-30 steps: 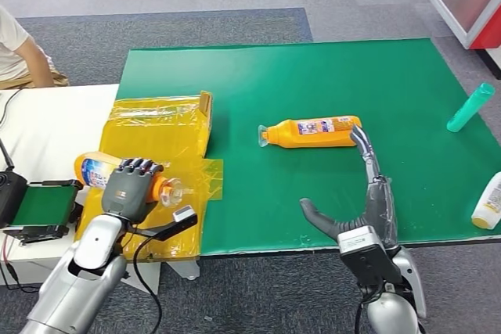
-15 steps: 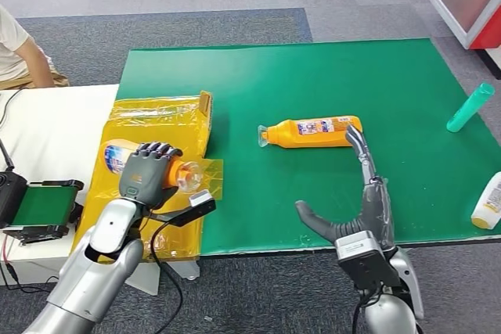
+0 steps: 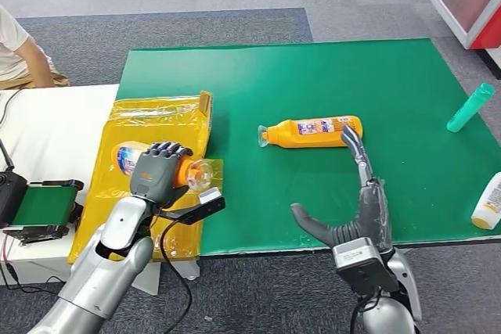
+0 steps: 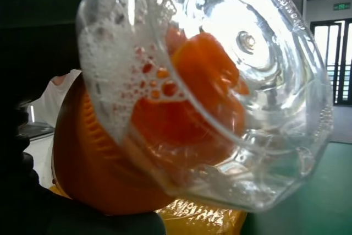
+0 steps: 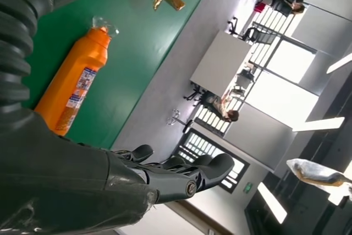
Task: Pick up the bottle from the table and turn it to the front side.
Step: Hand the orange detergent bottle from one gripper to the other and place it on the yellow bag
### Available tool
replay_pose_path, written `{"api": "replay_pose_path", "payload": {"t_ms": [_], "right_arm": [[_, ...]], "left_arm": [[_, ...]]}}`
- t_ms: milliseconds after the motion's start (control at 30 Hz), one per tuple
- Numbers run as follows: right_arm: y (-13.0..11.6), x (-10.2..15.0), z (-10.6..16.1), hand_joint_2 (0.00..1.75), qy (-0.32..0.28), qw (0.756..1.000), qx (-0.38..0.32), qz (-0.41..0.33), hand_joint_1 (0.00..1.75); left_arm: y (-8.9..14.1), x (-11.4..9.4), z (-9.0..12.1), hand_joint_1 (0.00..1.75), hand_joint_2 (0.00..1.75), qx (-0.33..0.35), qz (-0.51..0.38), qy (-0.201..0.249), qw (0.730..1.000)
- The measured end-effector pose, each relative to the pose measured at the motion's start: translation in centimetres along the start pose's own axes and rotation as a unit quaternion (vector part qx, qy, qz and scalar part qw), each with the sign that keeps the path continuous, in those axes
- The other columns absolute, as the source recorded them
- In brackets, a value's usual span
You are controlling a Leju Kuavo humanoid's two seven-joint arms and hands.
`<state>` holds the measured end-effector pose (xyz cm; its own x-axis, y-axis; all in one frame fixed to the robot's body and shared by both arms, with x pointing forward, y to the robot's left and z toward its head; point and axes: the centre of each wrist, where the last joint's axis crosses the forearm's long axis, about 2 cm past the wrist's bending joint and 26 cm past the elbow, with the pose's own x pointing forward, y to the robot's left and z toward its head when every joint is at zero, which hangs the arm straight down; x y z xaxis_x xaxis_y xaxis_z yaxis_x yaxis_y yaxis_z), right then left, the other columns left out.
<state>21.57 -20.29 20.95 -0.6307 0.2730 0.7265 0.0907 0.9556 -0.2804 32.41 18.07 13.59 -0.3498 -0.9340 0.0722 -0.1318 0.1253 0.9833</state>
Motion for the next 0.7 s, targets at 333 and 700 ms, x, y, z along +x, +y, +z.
{"api": "replay_pose_path", "payload": {"t_ms": [333,700], "right_arm": [[-0.2,0.7,-0.2,1.75,-0.017,1.000,-0.003,-0.002,0.00],[-1.0,0.4,0.0,1.75,-0.017,1.000,-0.014,0.008,0.00]], "left_arm": [[-0.4,0.4,-0.1,0.00,1.75,-0.005,0.010,0.000,1.000],[-0.4,0.2,-0.1,0.00,1.75,-0.011,0.012,0.007,1.000]]}}
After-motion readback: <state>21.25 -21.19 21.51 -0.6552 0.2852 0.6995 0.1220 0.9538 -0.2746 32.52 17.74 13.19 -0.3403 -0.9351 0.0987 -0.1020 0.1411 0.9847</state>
